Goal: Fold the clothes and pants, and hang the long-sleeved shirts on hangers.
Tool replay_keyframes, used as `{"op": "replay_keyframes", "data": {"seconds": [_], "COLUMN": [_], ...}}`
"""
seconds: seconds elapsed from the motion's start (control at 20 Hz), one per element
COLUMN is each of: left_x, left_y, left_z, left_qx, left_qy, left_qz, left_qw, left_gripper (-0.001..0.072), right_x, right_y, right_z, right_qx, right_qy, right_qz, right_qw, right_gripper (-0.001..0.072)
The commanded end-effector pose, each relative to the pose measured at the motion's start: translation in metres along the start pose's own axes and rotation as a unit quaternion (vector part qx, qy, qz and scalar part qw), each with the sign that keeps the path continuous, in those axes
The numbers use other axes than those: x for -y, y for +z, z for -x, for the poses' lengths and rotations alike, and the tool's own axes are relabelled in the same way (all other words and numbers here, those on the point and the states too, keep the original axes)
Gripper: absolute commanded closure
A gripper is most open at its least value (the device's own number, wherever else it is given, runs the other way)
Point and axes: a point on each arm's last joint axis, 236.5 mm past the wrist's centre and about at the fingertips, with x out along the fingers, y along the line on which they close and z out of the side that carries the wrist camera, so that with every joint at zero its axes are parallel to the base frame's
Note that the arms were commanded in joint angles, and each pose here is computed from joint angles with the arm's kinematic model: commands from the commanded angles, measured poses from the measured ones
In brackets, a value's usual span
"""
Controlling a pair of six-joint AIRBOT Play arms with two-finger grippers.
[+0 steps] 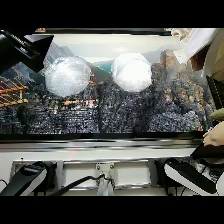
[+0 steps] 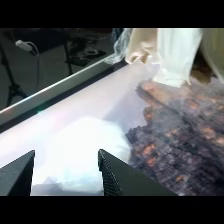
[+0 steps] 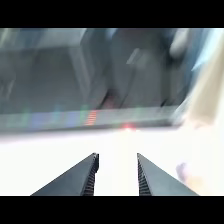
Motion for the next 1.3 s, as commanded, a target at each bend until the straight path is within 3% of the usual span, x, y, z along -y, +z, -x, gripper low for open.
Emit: {"op": "replay_keyframes", "data": {"seconds": [0.0, 0.3, 1.25], "left_x": [-0.005, -0.006, -0.006], "left_y": [0.002, 0.0, 0.0], "left_z": [0.001, -0.001, -0.001], "left_qx": [-0.001, -0.002, -0.003], "left_qy": [0.01, 0.01, 0.01], "left_qz": [-0.007, -0.006, -0.006], "left_qw": [1.0, 1.0, 1.0], "left_gripper": [0.0301, 0.0301, 0.0301], "right_x": [-0.091, -0.173, -0.173], "right_y": [-0.096, -0.162, -0.178], "right_z": [-0.019, -0.015, -0.014], "right_qx": [-0.095, -0.071, -0.096], "right_qy": [0.103, 0.196, 0.198], "right_qz": [0.084, 0.109, 0.115], "right_qw": [0.987, 0.972, 0.969], "right_gripper": [0.0414, 0.0415, 0.0417]}}
